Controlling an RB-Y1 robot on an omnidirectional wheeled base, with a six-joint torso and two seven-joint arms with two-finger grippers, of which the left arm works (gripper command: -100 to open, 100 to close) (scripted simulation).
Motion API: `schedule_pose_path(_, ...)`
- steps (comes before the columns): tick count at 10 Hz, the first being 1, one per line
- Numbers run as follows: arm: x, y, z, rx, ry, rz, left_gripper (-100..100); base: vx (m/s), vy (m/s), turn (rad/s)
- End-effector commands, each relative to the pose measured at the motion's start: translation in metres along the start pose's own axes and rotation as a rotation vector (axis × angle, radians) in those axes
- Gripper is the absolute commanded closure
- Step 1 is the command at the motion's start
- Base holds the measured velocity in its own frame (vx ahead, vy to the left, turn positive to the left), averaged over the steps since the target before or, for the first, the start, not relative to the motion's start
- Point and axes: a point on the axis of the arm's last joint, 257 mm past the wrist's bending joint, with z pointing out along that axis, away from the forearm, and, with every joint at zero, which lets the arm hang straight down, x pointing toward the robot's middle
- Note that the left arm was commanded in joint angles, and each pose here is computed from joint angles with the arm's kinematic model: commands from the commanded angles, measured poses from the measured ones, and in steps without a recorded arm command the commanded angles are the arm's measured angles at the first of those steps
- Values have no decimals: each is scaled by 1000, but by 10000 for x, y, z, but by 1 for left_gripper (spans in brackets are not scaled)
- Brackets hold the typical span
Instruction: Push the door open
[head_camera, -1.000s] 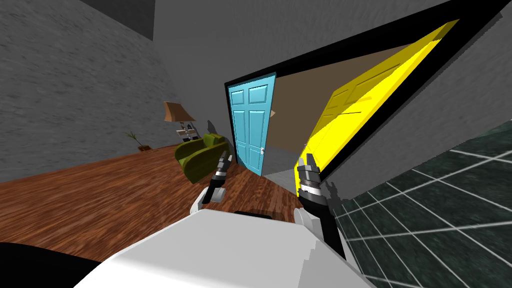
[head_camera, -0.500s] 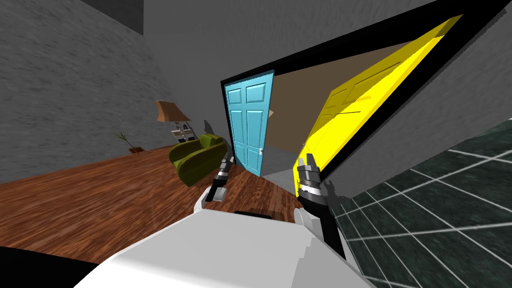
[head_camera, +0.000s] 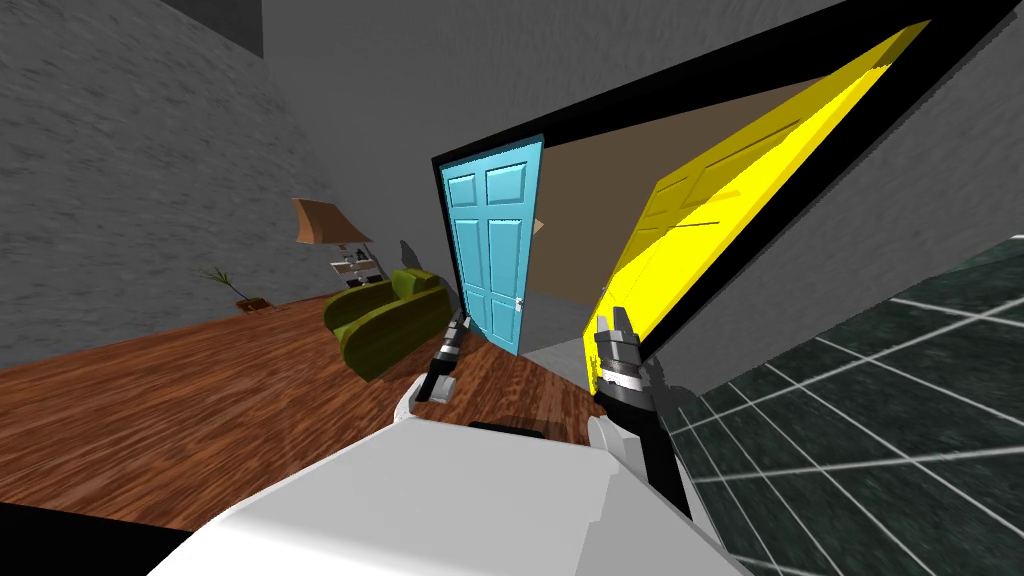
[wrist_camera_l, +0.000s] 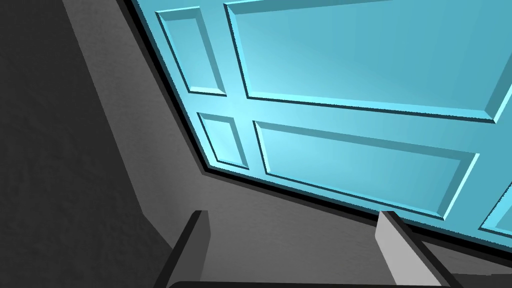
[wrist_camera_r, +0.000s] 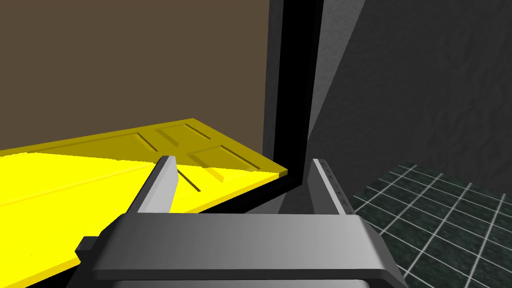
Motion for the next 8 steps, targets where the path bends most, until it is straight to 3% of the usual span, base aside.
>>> schedule_pose_path(1, 32, 130, -9, -17, 8, -5, -100, 81, -13, -82)
schedule_pose_path(8, 109, 688, -118, -114, 29, -20, -100, 87, -12, -63)
